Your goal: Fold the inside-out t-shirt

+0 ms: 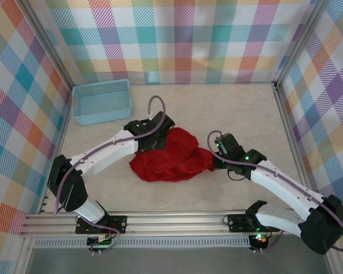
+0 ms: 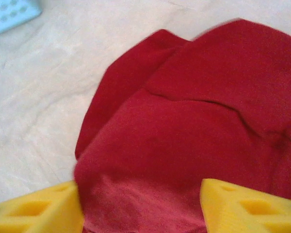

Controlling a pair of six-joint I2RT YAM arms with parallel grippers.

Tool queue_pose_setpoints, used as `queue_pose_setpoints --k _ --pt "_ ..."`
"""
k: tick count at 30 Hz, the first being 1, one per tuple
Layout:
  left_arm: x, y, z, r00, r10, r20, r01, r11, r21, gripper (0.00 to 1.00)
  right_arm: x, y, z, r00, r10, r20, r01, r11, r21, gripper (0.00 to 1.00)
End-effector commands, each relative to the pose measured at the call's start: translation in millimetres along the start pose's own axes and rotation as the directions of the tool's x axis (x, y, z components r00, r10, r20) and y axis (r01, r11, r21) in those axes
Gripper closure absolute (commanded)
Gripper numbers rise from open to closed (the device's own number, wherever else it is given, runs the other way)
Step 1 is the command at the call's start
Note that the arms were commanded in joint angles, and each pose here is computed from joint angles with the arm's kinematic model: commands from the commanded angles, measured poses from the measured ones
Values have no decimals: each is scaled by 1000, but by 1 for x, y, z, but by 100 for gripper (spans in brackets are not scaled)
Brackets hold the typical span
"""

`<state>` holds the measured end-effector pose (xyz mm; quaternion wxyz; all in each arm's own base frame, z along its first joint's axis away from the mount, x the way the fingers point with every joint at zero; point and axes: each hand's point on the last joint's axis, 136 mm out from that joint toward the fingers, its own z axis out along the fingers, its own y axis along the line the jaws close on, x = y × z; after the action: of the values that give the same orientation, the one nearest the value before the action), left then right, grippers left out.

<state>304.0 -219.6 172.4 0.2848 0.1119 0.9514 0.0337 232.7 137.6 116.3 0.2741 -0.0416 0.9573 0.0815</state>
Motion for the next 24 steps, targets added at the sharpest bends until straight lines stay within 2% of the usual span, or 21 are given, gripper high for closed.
queue_pose_setpoints --k 1,2,4,11,18,24 --pt "-9 -42 -31 990 124 72 -133 981 143 23 10 4 1 995 98 -5 -98 994 -55 100" --pt "-9 -59 -32 991 118 68 -131 965 227 19 11 3 1 994 112 0 -111 992 -61 100" --pt "-9 -77 -27 992 119 46 -127 950 287 17 12 2 1 991 133 13 -132 989 -70 100" --pt "-7 -93 19 981 180 -68 -165 968 189 19 17 -3 0 988 150 29 -148 987 -68 100" --pt "-7 -95 58 974 187 -128 -177 980 91 36 16 -6 -3 989 143 47 -140 988 -60 100" --pt "-16 -71 73 979 181 -96 -187 980 -63 68 13 -12 -7 989 134 67 -132 991 -33 100"
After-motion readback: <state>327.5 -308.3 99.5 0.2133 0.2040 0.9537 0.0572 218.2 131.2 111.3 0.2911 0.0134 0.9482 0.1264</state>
